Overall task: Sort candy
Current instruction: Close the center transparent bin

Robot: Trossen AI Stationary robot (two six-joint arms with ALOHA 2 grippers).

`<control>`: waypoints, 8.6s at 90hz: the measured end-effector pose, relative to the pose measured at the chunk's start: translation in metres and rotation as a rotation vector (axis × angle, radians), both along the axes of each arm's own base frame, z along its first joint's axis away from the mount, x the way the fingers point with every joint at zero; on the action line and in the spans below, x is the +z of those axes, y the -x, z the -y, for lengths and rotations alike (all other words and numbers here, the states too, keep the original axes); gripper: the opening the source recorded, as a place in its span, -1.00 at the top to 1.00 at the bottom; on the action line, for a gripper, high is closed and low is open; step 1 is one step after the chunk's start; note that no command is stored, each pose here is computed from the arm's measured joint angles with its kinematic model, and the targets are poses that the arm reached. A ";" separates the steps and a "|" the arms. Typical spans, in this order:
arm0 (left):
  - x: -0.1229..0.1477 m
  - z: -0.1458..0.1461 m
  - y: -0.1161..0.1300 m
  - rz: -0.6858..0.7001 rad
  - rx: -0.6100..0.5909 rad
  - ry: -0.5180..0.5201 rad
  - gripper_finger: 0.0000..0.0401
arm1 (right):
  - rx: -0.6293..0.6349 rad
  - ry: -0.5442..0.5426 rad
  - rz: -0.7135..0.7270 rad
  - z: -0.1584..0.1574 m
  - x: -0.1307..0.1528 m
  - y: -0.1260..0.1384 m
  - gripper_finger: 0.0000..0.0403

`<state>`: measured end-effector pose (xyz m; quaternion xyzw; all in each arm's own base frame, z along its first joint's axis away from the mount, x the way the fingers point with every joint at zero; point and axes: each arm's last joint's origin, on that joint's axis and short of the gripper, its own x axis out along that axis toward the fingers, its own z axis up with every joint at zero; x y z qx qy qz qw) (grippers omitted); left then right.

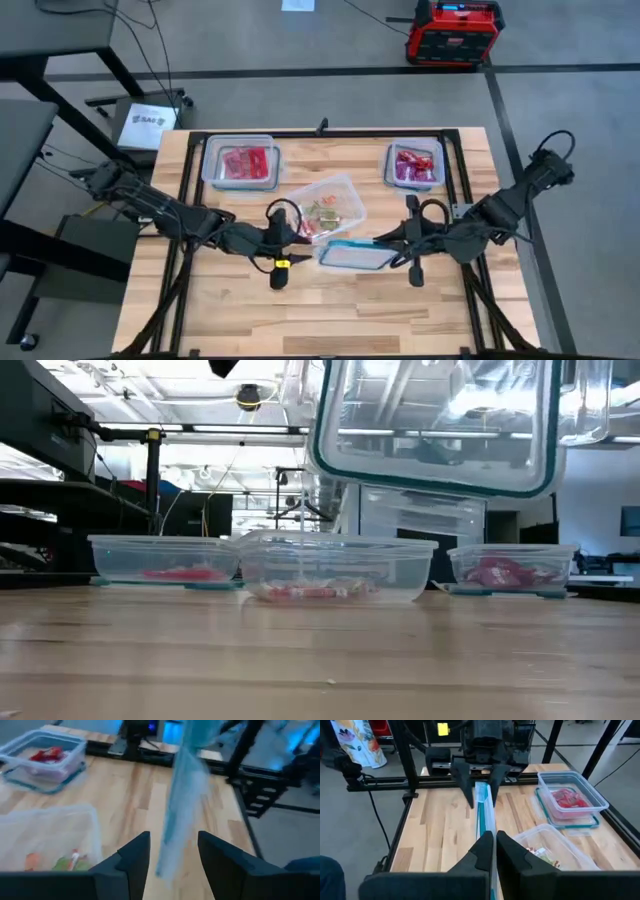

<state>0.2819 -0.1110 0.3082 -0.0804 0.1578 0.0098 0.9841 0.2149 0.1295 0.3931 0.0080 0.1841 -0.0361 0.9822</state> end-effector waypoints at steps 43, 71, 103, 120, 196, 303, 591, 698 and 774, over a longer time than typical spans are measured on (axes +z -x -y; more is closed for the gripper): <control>-0.022 0.000 -0.031 0.029 -0.006 -0.033 0.24 | 0.018 -0.009 0.046 -0.001 0.004 -0.006 1.00; -0.031 -0.008 -0.036 -0.020 0.017 -0.069 0.88 | 0.019 -0.004 0.033 0.000 0.003 -0.006 1.00; 0.028 -0.018 -0.018 -0.201 0.131 -0.244 0.98 | 0.056 0.351 -0.008 0.007 0.004 0.000 0.78; 0.071 -0.040 -0.001 -0.407 0.339 -0.398 0.99 | -0.188 0.576 -0.120 0.026 -0.002 0.012 0.46; 0.039 -0.097 -0.050 -0.806 0.646 -0.418 1.00 | -0.448 0.155 -0.239 0.037 -0.164 0.032 0.24; 0.059 -0.084 -0.046 -0.781 0.609 -0.627 1.00 | -0.321 0.821 0.099 0.101 -0.115 -0.030 0.20; 0.030 -0.004 -0.038 -0.812 0.541 -0.372 0.29 | -0.101 0.922 -0.199 0.134 -0.097 -0.037 0.99; -0.106 -0.092 -0.106 -0.497 0.366 0.061 0.28 | -0.310 0.884 -0.213 0.167 -0.057 0.005 1.00; -0.135 -0.060 -0.100 -0.770 -0.126 -0.255 0.97 | -0.060 0.825 -0.173 0.158 -0.065 0.003 1.00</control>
